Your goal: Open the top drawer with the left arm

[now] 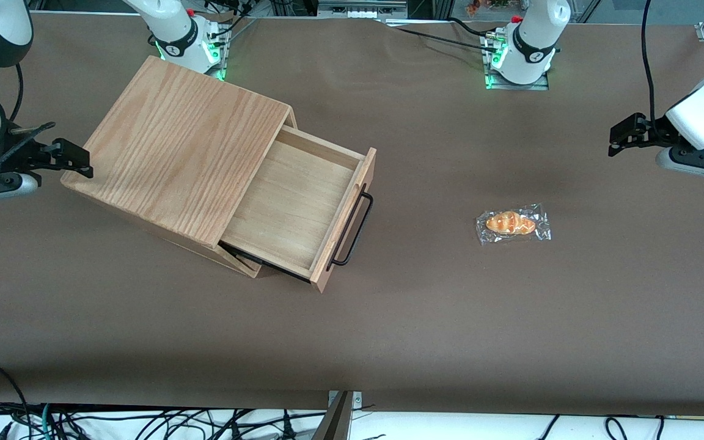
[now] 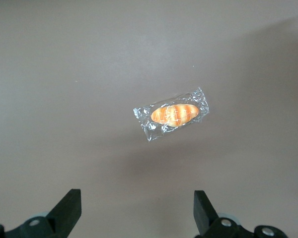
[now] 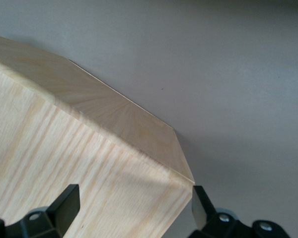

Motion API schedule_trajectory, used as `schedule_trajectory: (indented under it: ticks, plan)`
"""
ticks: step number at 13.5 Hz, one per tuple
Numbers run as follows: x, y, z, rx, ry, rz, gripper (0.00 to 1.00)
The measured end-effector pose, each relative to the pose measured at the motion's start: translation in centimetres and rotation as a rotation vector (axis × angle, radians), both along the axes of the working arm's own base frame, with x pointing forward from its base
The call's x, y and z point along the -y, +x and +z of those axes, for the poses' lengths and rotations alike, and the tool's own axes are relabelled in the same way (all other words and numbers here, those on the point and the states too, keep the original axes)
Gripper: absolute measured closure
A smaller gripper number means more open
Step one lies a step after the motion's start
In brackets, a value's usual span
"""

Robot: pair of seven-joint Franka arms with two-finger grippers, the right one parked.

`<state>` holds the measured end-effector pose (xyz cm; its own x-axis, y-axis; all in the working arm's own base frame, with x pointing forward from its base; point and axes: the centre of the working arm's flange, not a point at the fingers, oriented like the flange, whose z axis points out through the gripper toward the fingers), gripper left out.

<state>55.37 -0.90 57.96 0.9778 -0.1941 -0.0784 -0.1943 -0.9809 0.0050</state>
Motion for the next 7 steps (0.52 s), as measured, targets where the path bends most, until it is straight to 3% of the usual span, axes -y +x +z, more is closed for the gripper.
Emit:
schedule_trajectory:
  ticks: [7]
  plan:
    - [-0.19, 0.3, -0.62, -0.01, 0.001, 0.004, 0.0]
